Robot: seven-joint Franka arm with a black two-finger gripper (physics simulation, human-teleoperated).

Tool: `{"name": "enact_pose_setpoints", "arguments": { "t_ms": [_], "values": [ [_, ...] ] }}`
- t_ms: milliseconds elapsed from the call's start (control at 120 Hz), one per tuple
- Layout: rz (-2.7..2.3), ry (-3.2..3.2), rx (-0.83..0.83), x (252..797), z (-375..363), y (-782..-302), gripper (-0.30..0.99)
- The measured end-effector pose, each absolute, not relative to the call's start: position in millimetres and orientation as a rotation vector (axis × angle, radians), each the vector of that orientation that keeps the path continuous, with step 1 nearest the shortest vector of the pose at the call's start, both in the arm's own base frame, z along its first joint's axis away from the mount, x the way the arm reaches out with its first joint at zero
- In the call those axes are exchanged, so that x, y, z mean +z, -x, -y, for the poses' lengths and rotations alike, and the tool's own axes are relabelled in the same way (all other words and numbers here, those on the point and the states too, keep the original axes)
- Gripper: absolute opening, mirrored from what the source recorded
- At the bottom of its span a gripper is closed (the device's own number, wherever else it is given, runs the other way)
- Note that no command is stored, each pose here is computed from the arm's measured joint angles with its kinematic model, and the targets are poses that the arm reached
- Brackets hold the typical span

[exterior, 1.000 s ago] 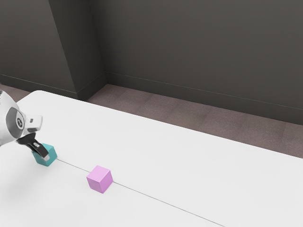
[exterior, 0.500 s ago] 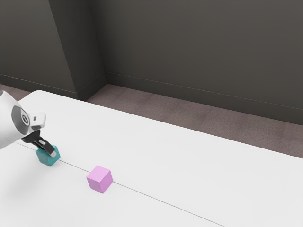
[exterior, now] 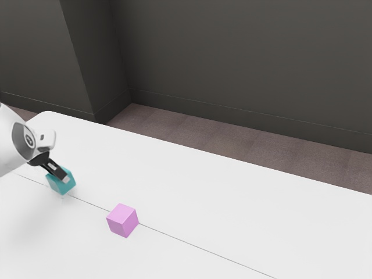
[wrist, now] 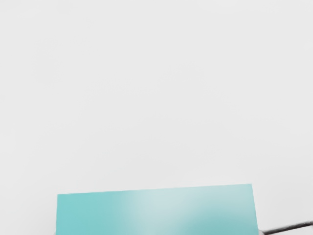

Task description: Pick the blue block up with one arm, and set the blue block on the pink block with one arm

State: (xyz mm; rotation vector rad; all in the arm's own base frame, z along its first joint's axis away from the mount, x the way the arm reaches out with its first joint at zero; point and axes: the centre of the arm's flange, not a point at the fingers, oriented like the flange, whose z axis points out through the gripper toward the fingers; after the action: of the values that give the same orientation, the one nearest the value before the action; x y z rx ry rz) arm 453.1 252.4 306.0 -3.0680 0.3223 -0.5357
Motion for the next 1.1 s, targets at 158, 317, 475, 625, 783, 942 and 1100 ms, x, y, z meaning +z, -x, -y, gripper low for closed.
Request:
{"name": "enact_pose_setpoints", "arguments": {
  "t_ms": [158,317,475,625,783,942,1100],
  "values": [
    [-0.477,3.044,-0.504,349,-226,-453,0.36],
    [-0.555,3.088,-0.352,359,-184,-458,0.36],
    [-0.546,3.134,-0.280,368,-126,-470,0.37],
    [-0.445,3.183,-0.221,363,-87,-477,0.38],
    [-0.297,3.219,-0.194,363,-60,-480,0.38],
    [-0.152,3.247,-0.202,370,-40,-485,0.38],
    [-0.071,3.264,-0.166,366,-18,-482,0.39]
  ]
}}
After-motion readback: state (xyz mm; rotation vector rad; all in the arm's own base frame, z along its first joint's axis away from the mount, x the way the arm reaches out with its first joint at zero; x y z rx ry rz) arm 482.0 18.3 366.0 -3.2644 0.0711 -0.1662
